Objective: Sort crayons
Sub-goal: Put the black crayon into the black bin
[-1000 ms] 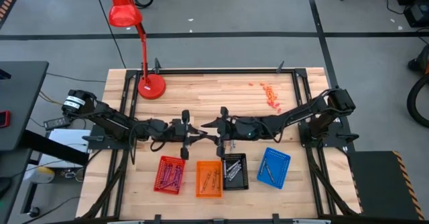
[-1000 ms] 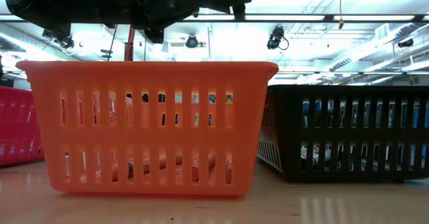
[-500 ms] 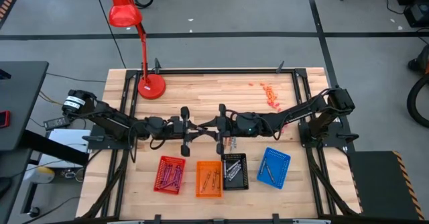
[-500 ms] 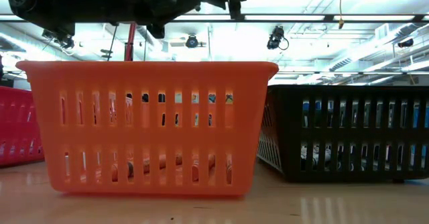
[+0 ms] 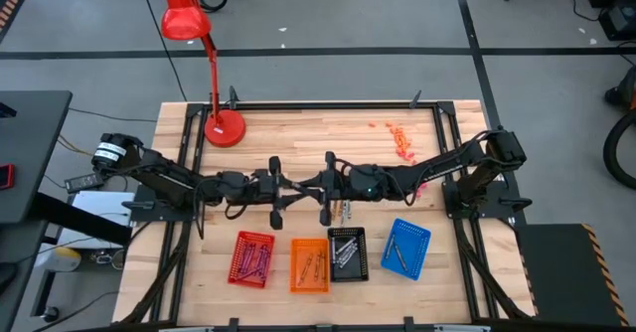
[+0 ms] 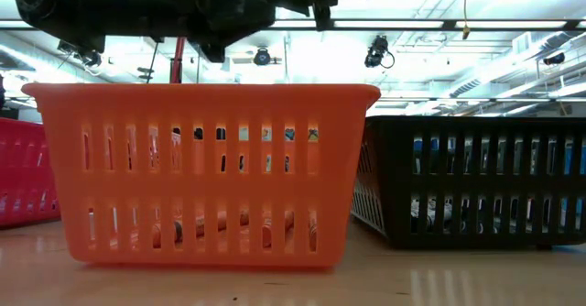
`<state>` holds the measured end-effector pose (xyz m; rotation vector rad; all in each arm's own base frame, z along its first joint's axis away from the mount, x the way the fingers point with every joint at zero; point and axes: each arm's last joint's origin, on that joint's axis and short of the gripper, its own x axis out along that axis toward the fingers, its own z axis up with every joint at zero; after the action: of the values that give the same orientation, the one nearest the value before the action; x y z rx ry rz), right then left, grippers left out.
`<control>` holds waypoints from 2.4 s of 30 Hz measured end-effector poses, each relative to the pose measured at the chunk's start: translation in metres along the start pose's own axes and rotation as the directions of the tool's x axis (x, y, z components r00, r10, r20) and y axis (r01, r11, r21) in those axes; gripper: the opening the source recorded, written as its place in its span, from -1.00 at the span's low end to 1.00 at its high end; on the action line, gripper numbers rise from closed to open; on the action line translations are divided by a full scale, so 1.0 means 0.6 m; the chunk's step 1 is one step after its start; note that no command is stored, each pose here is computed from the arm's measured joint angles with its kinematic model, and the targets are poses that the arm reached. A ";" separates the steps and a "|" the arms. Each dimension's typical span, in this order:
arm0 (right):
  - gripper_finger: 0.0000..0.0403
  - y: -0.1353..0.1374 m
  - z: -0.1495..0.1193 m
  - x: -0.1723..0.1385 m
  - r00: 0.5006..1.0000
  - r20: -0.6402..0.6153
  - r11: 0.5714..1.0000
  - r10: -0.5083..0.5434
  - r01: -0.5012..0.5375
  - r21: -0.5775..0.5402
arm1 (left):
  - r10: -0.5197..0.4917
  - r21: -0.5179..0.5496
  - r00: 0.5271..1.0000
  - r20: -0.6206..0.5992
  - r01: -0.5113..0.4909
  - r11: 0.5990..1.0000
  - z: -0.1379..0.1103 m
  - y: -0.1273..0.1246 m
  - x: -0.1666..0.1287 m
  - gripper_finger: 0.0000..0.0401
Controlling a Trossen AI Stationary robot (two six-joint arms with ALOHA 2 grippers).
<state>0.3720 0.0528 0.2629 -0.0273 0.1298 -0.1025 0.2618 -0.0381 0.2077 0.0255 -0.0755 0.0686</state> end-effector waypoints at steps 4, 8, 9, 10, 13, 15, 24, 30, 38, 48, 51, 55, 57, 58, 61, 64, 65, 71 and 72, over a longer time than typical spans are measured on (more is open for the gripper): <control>-0.78 0.003 0.000 -0.001 1.000 -0.001 0.998 0.006 -0.006 0.060 | 0.004 0.026 0.999 -0.052 -0.002 1.000 -0.009 0.002 0.000 -0.31; -0.77 0.014 -0.004 -0.004 0.999 -0.024 0.985 0.036 -0.031 0.172 | 0.002 0.080 0.990 -0.144 0.010 0.997 -0.024 0.002 -0.001 -0.24; -0.77 0.018 -0.005 -0.005 0.998 -0.031 0.976 0.060 -0.052 0.212 | 0.002 0.088 0.986 -0.166 0.013 0.996 -0.027 0.002 -0.002 -0.24; -0.77 0.021 -0.006 -0.006 0.996 -0.036 0.963 0.086 -0.074 0.260 | 0.002 0.092 0.983 -0.183 0.015 0.996 -0.030 0.002 -0.002 -0.24; -0.77 0.030 -0.013 -0.009 0.983 -0.086 0.896 0.163 -0.111 0.430 | 0.003 0.102 0.975 -0.223 0.020 0.995 -0.037 0.002 -0.004 -0.24; -0.77 0.038 -0.022 -0.012 0.969 -0.136 0.846 0.205 -0.105 0.523 | 0.011 0.108 0.970 -0.241 0.016 0.994 -0.040 0.002 -0.004 -0.24; -0.76 0.096 -0.051 -0.040 0.881 -0.315 0.736 0.352 -0.053 0.675 | 0.060 0.130 0.961 -0.269 -0.026 0.991 -0.045 0.005 -0.006 -0.24; -0.76 0.119 -0.078 -0.064 0.821 -0.475 0.689 0.316 0.146 0.710 | 0.060 0.126 0.961 -0.269 -0.026 0.992 -0.044 0.005 -0.006 -0.24; -0.76 0.135 -0.112 -0.099 0.688 -0.679 0.644 0.256 0.402 0.651 | 0.060 0.126 0.961 -0.269 -0.027 0.992 -0.044 0.005 -0.006 -0.24; -0.76 0.143 -0.118 -0.111 0.664 -0.711 0.916 0.230 0.100 0.389 | 0.060 0.127 0.961 -0.269 -0.026 0.992 -0.044 0.005 -0.006 -0.24; -0.76 0.143 -0.117 -0.109 0.676 -0.701 0.972 0.226 -0.106 0.211 | 0.060 0.127 0.961 -0.269 -0.026 0.992 -0.044 0.005 -0.006 -0.24; -0.76 0.146 -0.119 -0.110 0.673 -0.704 0.935 0.228 -0.352 -0.034 | 0.060 0.130 0.961 -0.269 -0.026 0.991 -0.044 0.005 -0.006 -0.24; -0.76 0.148 -0.126 -0.108 0.665 -0.713 0.887 0.223 -0.442 -0.135 | 0.060 0.130 0.961 -0.269 -0.026 0.991 -0.044 0.005 -0.006 -0.24; -0.76 0.149 -0.131 -0.106 0.658 -0.721 0.862 0.218 -0.476 -0.174 | 0.060 0.130 0.961 -0.269 -0.026 0.991 -0.044 0.005 -0.006 -0.24; -0.76 0.149 -0.145 -0.100 0.645 -0.739 0.816 0.193 -0.524 -0.243 | 0.060 0.132 0.964 -0.257 -0.027 0.991 -0.043 0.005 -0.005 -0.24; -0.76 0.147 -0.159 -0.094 0.620 -0.761 0.768 0.190 -0.576 -0.278 | 0.060 0.126 0.971 -0.233 -0.031 0.992 -0.039 0.005 -0.004 -0.24; -0.76 0.147 -0.162 -0.093 0.611 -0.768 0.757 0.194 -0.591 -0.279 | 0.059 0.124 0.972 -0.228 -0.032 0.992 -0.038 0.005 -0.004 -0.24; -0.75 0.144 -0.166 -0.099 0.575 -0.799 0.720 0.179 -0.630 -0.291 | 0.059 0.122 0.974 -0.220 -0.033 0.992 -0.036 0.005 -0.004 -0.24; -0.75 0.144 -0.167 -0.099 0.575 -0.798 0.720 0.180 -0.630 -0.292 | 0.059 0.122 0.974 -0.221 -0.033 0.992 -0.036 0.005 -0.004 -0.24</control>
<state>0.3091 0.1429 0.1685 -0.5562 0.9883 0.4481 0.2611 -0.0349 0.1858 0.1340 0.1540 0.1220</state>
